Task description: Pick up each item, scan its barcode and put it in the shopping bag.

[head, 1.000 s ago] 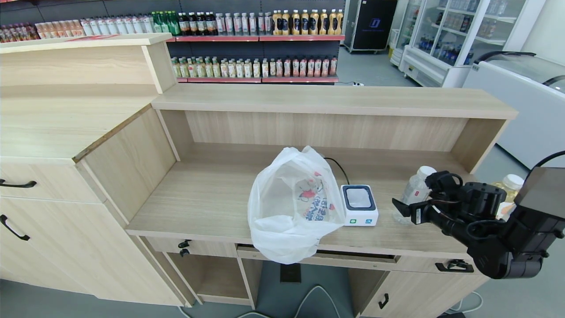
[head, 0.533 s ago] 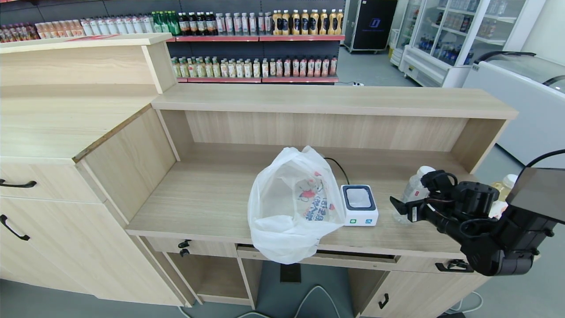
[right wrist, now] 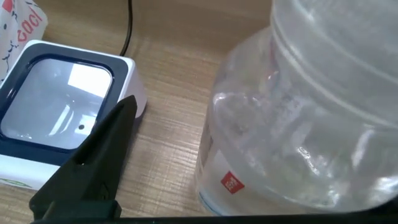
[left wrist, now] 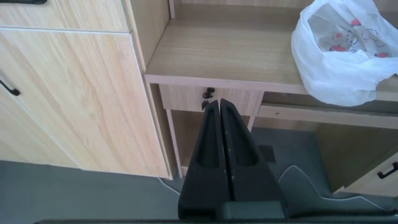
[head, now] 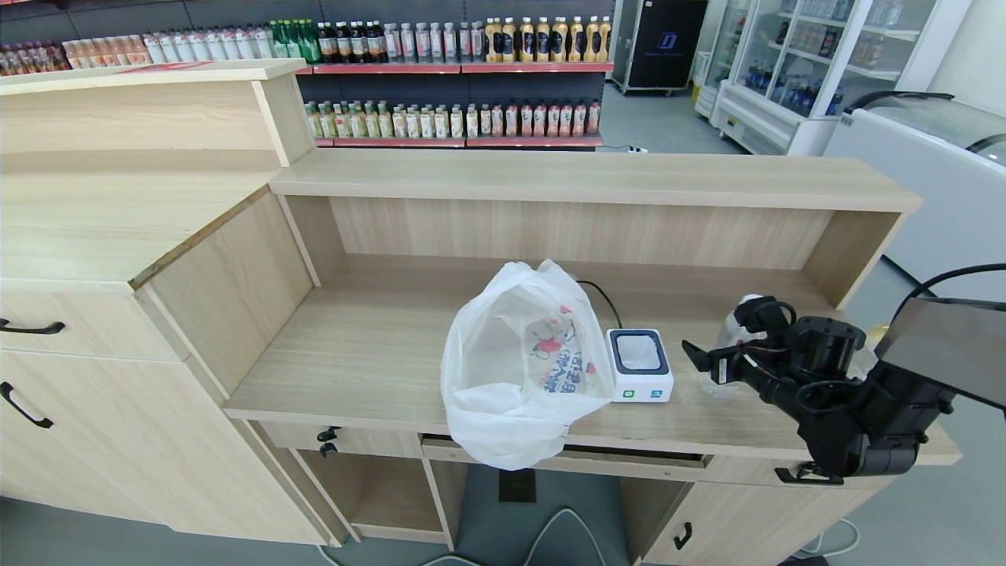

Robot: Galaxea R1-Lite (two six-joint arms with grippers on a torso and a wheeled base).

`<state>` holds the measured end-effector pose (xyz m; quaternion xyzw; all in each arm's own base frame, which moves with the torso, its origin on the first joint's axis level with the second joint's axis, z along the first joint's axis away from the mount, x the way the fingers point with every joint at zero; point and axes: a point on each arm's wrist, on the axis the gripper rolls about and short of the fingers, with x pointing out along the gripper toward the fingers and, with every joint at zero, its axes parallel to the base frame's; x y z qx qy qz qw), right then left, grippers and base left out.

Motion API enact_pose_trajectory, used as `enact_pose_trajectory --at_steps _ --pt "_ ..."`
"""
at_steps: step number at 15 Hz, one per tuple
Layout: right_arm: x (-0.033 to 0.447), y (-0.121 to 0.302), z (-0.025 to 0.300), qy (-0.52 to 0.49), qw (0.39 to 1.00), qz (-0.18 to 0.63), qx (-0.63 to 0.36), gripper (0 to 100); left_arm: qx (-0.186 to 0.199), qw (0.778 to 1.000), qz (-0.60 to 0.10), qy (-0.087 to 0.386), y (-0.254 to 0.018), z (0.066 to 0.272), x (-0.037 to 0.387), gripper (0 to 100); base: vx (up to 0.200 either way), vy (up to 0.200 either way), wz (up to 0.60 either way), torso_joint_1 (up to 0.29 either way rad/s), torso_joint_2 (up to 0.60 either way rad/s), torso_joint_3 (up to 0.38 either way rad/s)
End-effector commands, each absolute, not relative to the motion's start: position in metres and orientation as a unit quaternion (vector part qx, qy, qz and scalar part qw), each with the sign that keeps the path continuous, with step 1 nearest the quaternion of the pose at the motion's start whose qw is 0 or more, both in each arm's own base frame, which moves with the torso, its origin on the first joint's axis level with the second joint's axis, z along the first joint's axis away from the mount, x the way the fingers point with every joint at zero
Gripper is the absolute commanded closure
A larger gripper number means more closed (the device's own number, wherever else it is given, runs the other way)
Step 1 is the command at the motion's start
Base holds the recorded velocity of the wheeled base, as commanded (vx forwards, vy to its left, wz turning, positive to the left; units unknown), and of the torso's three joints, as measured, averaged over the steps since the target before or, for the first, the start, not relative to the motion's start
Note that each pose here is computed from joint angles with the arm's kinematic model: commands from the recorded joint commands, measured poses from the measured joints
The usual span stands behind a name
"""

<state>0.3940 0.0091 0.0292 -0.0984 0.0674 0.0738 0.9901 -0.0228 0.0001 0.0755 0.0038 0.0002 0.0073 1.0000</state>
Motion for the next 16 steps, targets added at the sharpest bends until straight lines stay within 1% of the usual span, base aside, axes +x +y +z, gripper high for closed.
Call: enact_pose_trajectory --at_steps 1,8,9,16 --pt "0.398 0.014 0.026 0.065 0.99 0.08 -0.099 0 0.004 1.0 0.008 0.0 0.0 0.075 -0.023 100 0.0 0.0 0.0 0.0 0.0 0.0" --pt "0.404 0.011 0.025 0.059 0.99 0.08 -0.099 0 0.004 1.0 0.008 0.0 0.0 0.075 -0.023 100 0.0 0.0 0.0 0.0 0.0 0.0" --pt "0.407 0.01 0.026 0.055 0.99 0.078 -0.1 100 0.004 1.0 0.008 0.0 0.0 0.075 -0.023 100 0.0 0.0 0.0 0.0 0.0 0.0" --pt "0.407 0.008 0.029 0.05 0.991 0.072 -0.102 100 0.004 1.0 0.008 0.0 0.0 0.075 -0.023 100 0.0 0.0 0.0 0.0 0.0 0.0"
